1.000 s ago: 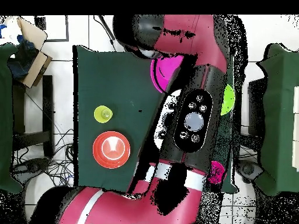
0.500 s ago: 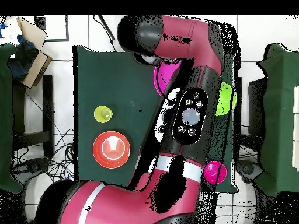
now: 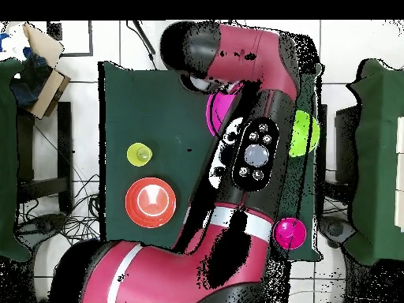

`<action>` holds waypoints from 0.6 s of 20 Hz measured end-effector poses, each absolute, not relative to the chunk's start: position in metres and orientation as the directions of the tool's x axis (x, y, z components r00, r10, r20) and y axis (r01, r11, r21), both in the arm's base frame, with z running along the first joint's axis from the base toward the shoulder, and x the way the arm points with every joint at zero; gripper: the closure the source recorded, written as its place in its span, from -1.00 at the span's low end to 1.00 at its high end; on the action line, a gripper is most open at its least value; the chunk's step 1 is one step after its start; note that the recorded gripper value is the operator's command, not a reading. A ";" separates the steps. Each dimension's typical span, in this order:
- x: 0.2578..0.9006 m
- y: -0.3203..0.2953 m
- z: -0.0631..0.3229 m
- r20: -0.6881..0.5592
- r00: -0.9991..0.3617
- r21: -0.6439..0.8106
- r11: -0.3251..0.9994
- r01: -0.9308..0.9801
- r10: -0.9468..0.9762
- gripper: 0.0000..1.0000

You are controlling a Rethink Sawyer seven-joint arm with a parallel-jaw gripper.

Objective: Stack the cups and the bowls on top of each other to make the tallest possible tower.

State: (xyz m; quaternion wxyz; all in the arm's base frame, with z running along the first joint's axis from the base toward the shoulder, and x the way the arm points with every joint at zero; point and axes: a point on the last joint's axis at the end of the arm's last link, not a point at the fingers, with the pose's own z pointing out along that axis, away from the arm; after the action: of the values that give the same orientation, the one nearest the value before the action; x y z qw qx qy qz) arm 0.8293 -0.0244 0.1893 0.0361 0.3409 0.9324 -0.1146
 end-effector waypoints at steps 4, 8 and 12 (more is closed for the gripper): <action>0.828 -0.024 0.186 -0.139 -0.765 -0.193 0.741 0.643 0.628 1.00; 0.827 -0.024 0.182 -0.134 -0.766 -0.197 0.741 0.642 0.628 1.00; 0.825 -0.025 0.171 -0.125 -0.770 -0.211 0.742 0.637 0.626 1.00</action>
State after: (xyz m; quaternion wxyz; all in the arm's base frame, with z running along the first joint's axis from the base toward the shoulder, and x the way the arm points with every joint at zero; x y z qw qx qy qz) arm 0.8247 -0.0250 0.1711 0.0230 0.3384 0.9329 -0.1213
